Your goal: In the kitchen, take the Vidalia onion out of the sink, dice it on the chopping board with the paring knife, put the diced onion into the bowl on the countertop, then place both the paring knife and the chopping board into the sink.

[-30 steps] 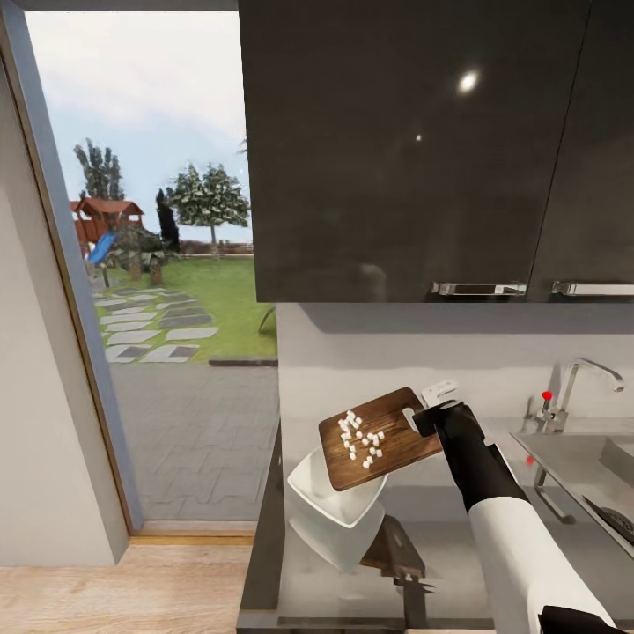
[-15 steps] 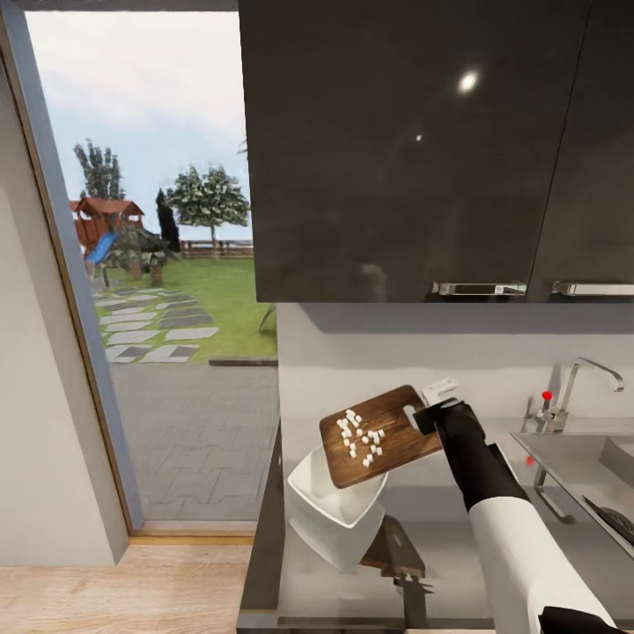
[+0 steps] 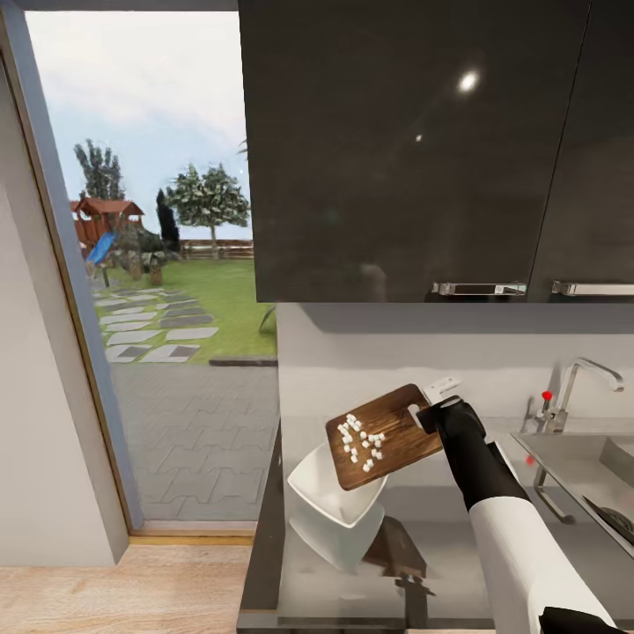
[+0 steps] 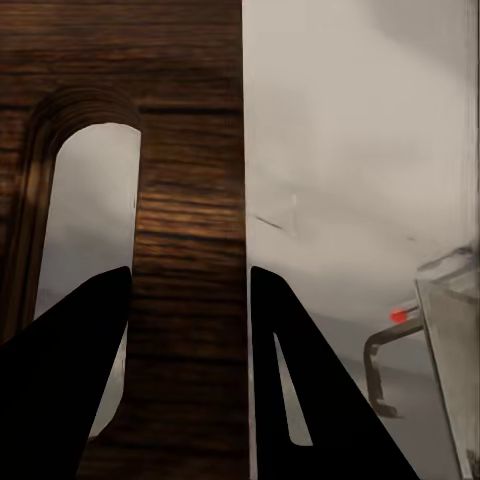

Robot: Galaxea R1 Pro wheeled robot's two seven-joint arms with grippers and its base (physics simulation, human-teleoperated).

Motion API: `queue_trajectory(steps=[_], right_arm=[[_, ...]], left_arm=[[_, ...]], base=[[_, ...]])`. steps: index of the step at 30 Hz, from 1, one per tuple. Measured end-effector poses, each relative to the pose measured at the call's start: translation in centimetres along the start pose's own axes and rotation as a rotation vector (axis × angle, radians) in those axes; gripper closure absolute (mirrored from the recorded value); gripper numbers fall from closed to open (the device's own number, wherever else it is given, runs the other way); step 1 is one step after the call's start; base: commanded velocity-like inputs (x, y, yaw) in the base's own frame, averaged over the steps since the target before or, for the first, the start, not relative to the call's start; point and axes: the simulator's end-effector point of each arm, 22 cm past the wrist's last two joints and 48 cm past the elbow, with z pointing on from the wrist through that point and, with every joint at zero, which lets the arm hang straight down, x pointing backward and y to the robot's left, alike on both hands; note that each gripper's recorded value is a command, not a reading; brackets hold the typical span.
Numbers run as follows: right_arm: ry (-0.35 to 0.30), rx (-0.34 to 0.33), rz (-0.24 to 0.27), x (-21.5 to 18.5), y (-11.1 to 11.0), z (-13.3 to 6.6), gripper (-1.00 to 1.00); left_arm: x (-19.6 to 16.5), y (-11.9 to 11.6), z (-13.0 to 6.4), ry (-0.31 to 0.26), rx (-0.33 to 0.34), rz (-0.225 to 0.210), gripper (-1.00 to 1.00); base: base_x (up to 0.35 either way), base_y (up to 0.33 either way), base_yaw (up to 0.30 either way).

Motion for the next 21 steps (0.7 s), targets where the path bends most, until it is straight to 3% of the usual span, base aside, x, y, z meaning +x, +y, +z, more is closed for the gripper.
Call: queue_trajectory(steps=[21], right_arm=[[-0.004, 0.001, -0.001, -0.26, 0.10, -0.13, 1.00]], left_arm=[[0.03, 0.02, 0.00, 0.001, 0.000, 0.000, -1.00]], base=[[0.000, 0.000, 0.000]])
